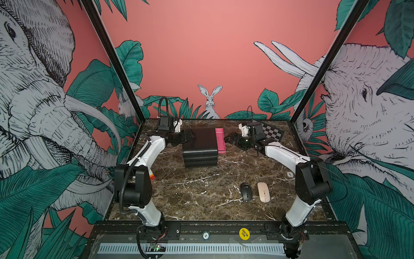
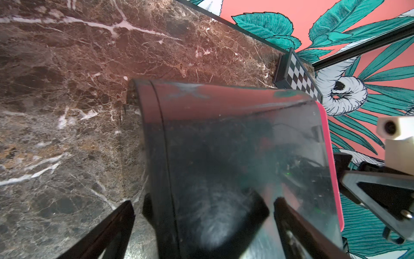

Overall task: Take the mice out of the drawer
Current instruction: Close the drawer of the storage box.

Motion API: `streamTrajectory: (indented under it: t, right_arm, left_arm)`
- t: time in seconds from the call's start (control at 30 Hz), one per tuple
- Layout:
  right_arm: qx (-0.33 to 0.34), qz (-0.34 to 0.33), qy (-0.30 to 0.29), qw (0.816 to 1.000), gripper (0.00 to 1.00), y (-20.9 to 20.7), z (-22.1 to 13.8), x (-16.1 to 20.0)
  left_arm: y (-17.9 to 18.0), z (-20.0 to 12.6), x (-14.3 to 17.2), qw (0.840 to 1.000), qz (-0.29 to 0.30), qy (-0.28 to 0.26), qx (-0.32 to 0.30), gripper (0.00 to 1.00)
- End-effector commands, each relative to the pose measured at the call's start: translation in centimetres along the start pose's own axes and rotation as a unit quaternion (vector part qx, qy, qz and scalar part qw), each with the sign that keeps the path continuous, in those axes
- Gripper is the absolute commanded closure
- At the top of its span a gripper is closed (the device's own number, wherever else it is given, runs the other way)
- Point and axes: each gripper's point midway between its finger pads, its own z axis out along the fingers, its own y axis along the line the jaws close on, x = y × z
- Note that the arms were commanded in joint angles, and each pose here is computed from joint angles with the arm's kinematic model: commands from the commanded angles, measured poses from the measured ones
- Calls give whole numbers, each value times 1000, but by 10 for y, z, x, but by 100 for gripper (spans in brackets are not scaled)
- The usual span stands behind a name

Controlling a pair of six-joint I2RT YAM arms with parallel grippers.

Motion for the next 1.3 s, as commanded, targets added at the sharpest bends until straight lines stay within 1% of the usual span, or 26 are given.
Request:
streamTrajectory:
  t: [0.0, 0.17, 0.23, 0.37, 0.47, 0.53, 0.63, 0.73, 0.77, 0.83, 1.0, 1.13, 1.17, 1.27]
  right_arm:
    - [-21, -13, 22, 999, 2, 19, 21, 15]
    - [-21, -12, 24, 999, 2, 24, 31, 23]
    - [-20, -12, 20, 1000, 3, 25, 27, 22]
    - [-16, -34, -19, 999, 2, 38, -3, 3]
    - [16, -60, -41, 997, 1, 41, -32, -9]
    - [61, -56, -35, 996, 1, 22, -44, -7]
    - [149, -31, -13, 988, 1, -24, -58, 3]
    - [206, -18, 4, 978, 1, -55, -70, 10]
    - [214, -22, 11, 977, 1, -59, -71, 14]
    - [210, -25, 20, 977, 1, -60, -69, 20]
    - [158, -36, 28, 986, 1, -43, -42, 27]
    - [139, -48, 41, 988, 1, -33, -18, 29]
    - [127, -56, 34, 990, 2, -23, -13, 21]
    - [93, -66, 37, 993, 1, -3, 3, 20]
  left_arm:
    - [-9, 2, -5, 1000, 13, -3, 20, 1]
    - [-11, 5, -9, 1000, 17, -2, 27, 1]
    - [-10, 5, -10, 1000, 17, 0, 25, 1]
    - [-10, 6, -9, 1000, 19, 3, 25, 1]
    - [-9, 6, -7, 1000, 19, 6, 23, 1]
    - [-8, 6, -6, 1000, 21, 7, 20, 1]
    - [-7, 6, -7, 1000, 23, 6, 17, 1]
    - [-8, 6, -7, 1000, 22, 7, 17, 1]
    - [-8, 6, -7, 1000, 23, 7, 18, 1]
    - [-8, 7, -7, 1000, 21, 8, 19, 1]
    - [-9, 8, -8, 999, 19, 9, 25, 1]
    - [-11, 9, -8, 999, 19, 10, 29, 2]
    - [-12, 9, -9, 999, 19, 10, 30, 2]
    - [-14, 10, -8, 999, 22, 11, 35, 2]
